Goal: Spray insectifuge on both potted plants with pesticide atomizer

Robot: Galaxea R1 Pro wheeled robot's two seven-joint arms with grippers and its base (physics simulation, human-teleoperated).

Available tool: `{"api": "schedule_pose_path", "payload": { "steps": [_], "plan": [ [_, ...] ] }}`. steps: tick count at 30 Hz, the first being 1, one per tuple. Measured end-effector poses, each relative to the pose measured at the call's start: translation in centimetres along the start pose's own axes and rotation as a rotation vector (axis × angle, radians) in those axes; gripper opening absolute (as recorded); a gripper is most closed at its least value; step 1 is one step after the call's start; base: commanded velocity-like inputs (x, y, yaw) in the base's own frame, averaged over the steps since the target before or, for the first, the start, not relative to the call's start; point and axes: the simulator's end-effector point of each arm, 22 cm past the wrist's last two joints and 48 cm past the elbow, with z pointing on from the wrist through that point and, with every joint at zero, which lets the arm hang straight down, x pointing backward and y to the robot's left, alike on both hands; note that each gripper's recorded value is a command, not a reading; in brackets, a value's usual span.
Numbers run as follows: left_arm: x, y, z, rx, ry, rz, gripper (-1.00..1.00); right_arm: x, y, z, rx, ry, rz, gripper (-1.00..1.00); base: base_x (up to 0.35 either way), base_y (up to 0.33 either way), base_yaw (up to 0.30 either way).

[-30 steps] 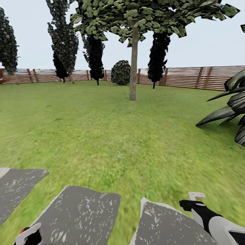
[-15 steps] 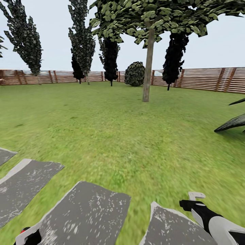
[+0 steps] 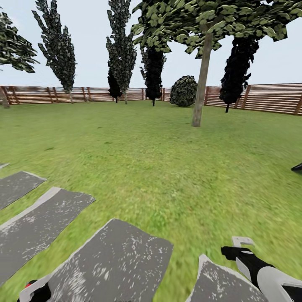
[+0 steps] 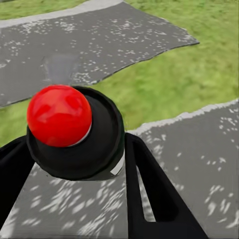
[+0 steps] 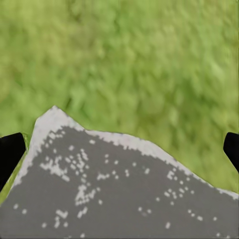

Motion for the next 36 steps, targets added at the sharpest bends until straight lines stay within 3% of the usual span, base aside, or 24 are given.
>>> {"api": "schedule_pose_path", "payload": {
  "steps": [20, 36],
  "plan": [
    [0.0, 0.0, 0.0, 0.0, 0.0, 0.0, -1.0, 0.0, 0.0, 0.0, 0.0, 0.0, 0.0, 1.0, 0.0, 0.013, 0.258],
    [-0.03, 0.01, 0.0, 0.0, 0.0, 0.0, -1.0, 0.01, 0.0, 0.0, 0.0, 0.0, 0.0, 1.0, 0.006, 0.288, 0.258]
  ]
}}
